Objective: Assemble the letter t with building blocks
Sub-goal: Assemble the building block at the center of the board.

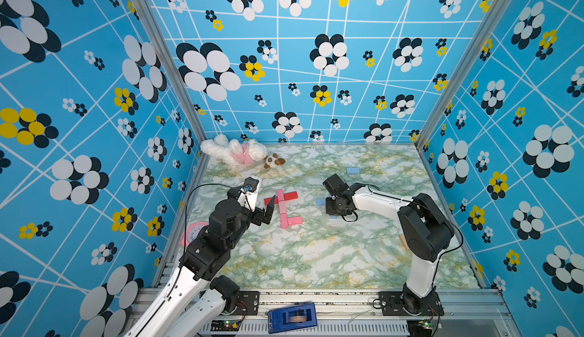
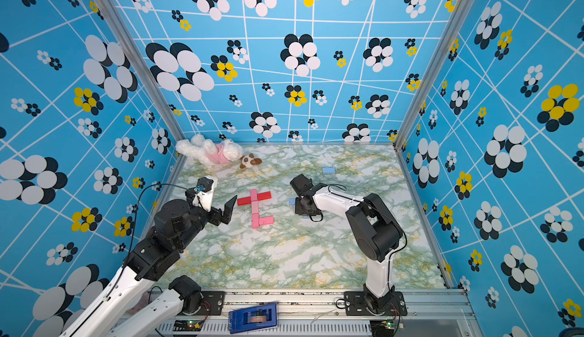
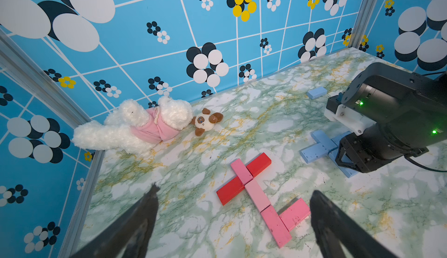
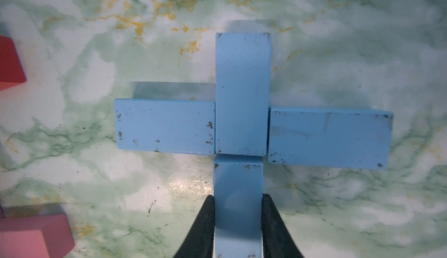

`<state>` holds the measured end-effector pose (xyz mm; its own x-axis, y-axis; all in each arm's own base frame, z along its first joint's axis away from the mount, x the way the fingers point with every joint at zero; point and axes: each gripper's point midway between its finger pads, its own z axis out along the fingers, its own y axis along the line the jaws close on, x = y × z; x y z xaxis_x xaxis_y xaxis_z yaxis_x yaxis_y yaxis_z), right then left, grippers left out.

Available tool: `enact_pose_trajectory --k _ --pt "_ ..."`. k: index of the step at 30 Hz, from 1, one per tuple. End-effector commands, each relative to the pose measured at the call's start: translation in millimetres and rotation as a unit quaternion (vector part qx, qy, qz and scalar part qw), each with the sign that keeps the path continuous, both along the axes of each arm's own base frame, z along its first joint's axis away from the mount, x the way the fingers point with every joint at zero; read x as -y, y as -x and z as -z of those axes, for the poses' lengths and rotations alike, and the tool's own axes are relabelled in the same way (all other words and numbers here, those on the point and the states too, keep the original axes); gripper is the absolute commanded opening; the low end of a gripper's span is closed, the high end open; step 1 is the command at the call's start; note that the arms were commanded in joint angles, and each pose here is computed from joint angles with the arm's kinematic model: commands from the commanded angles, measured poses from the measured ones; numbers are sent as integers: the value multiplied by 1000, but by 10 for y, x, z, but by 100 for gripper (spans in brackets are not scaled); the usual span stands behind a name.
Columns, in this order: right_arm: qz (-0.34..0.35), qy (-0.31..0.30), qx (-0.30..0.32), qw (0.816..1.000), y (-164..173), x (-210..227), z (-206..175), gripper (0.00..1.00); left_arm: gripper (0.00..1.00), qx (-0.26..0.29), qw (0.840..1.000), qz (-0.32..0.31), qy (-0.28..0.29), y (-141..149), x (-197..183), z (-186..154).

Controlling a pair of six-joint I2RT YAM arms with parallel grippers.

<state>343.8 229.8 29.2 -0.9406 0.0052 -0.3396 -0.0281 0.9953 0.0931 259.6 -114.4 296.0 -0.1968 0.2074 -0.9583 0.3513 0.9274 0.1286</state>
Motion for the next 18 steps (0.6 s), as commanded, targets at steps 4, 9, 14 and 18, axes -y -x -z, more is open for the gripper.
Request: enact_pose_trajectory --k 4,9,14,18 --pt "11 29 -19 999 78 102 96 21 99 5 1000 5 0 23 11 -2" --pt "11 28 -20 999 69 89 110 21 99 5 1000 5 0 26 9 -6" --pt "13 30 -20 999 62 97 115 22 99 5 1000 6 0 29 9 -2" --pt "13 32 -21 999 64 103 132 22 99 6 1000 6 0 30 12 -6"
